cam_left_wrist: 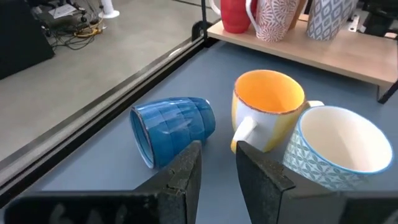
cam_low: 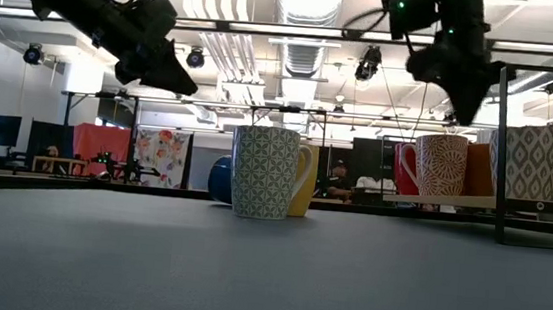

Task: Place coffee mugs
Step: Adjust the blue mug

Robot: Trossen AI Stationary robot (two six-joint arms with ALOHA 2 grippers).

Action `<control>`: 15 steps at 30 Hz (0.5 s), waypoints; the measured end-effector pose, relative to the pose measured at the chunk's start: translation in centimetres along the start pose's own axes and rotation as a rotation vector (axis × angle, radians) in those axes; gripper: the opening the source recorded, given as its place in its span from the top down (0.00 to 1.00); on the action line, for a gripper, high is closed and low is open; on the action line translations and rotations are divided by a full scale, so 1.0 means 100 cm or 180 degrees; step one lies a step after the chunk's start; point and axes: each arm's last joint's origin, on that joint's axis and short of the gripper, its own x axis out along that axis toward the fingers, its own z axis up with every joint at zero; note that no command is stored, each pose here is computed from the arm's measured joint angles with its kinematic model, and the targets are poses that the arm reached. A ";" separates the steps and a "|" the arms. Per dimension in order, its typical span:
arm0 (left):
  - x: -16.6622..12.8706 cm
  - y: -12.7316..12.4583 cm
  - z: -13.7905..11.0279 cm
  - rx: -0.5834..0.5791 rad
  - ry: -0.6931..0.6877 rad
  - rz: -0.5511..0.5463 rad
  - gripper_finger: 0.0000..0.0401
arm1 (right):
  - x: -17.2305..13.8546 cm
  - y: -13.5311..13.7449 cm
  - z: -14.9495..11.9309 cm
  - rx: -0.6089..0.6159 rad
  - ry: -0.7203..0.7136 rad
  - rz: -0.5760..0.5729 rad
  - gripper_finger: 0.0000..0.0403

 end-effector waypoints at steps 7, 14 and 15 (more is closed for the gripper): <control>0.009 0.011 0.002 0.0009 0.0024 -0.0222 0.78 | -0.008 0.005 0.007 -0.0376 -0.0254 0.0170 0.91; 0.037 0.037 -0.004 -0.0226 0.0315 -0.0612 0.72 | -0.015 0.005 0.008 -0.0628 -0.0337 0.0207 0.88; 0.041 0.042 -0.003 -0.0264 0.0340 -0.0545 0.70 | -0.015 0.005 0.009 -0.0642 -0.0343 0.0209 0.87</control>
